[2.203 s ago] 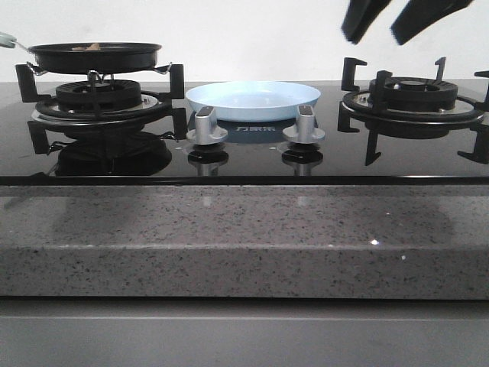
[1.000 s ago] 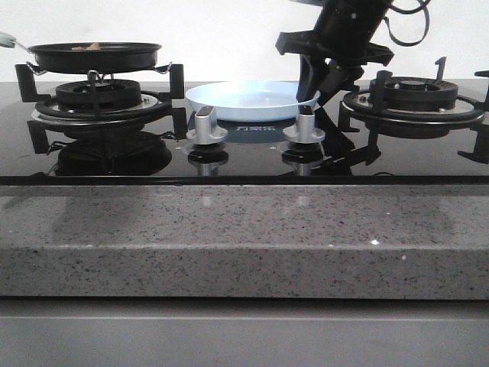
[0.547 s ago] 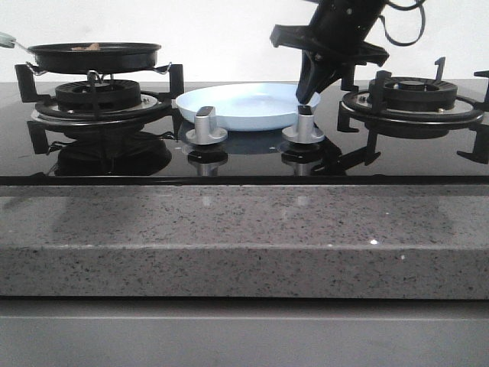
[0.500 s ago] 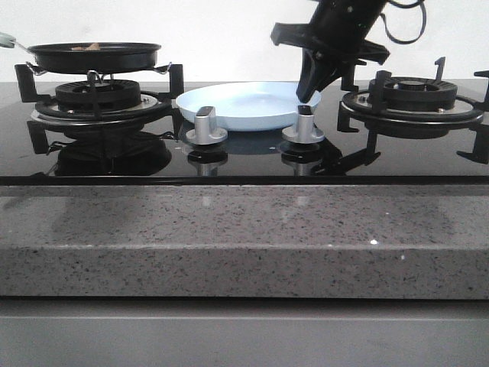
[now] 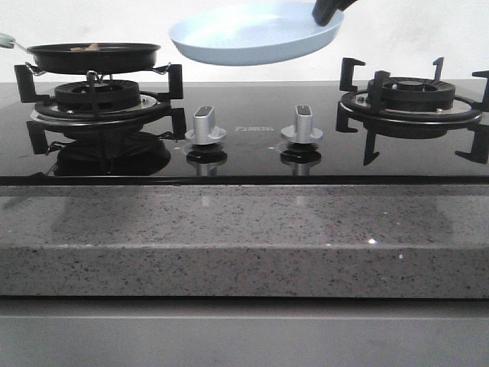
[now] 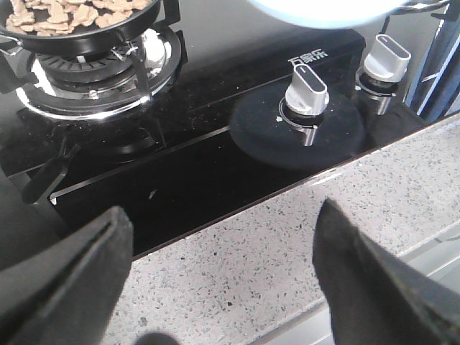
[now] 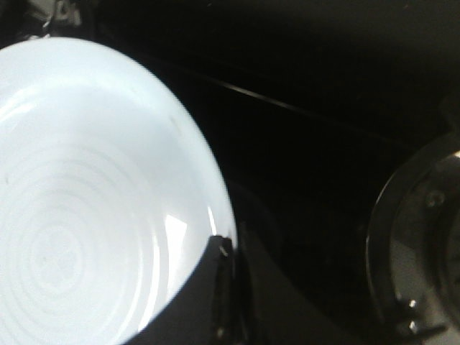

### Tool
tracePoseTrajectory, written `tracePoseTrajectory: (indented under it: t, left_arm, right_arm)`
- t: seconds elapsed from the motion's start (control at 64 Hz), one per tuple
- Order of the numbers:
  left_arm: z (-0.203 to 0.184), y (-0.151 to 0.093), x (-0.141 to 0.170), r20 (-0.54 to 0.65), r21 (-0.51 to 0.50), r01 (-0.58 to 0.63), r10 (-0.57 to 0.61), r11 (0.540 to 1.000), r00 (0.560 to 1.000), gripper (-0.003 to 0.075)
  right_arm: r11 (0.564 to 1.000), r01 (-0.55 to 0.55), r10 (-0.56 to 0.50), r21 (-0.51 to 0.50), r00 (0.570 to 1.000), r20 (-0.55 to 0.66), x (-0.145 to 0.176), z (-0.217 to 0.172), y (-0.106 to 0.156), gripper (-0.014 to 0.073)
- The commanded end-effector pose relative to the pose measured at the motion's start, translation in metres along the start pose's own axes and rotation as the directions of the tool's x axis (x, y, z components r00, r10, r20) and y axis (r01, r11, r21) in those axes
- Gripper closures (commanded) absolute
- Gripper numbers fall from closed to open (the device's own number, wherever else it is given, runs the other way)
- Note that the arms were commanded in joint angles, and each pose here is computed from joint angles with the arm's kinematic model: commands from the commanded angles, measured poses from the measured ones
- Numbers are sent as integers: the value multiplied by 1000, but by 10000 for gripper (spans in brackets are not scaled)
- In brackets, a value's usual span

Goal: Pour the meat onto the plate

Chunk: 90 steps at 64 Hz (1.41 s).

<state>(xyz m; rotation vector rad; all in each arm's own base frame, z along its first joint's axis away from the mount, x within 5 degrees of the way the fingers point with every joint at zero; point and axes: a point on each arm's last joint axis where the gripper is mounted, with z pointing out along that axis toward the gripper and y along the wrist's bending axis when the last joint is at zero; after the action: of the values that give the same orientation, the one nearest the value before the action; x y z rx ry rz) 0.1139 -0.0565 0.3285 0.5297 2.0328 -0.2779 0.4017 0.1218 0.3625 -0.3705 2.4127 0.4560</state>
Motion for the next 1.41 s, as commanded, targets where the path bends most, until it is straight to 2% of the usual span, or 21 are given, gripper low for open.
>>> tracePoseTrajectory:
  t: [0.0, 0.172, 0.406, 0.812, 0.938, 1.031, 1.219, 1.391]
  left_arm:
    - [-5, 0, -17, 101, -2, 1, -1, 1000, 995, 209]
    - [-5, 0, -18, 115, -4, 1, -1, 1000, 993, 209]
    - [-6, 0, -20, 132, -6, 1, -1, 1000, 991, 209]
    - [-6, 1, -19, 130, -7, 11, -10, 1000, 991, 205]
    - [-7, 3, -22, 146, -21, 49, -46, 999, 988, 131]
    - [-10, 11, -29, 160, -64, 113, -101, 992, 982, 69]
    - [-9, 37, -49, 134, -200, 188, -163, 962, 977, 69]
    - [2, 74, -67, 98, -306, 310, -294, 900, 951, 69]
  right_arm:
    - [999, 32, -28, -20, 989, 146, 4, -40, 16, 662]
    - [998, 60, -55, -28, 985, 165, 39, -45, 34, 662]
    - [999, 42, -39, -31, 995, 95, 72, -26, 35, 662]
    - [999, 27, -26, -22, 998, 58, 79, -7, 29, 662]
    - [999, 27, -26, -22, 998, 58, 79, -7, 29, 662]
    - [999, 27, -26, -22, 998, 57, 79, -7, 29, 662]
    - [999, 27, -26, -22, 998, 57, 79, -7, 29, 662]
    - [999, 27, -26, -22, 998, 57, 79, -7, 29, 662]
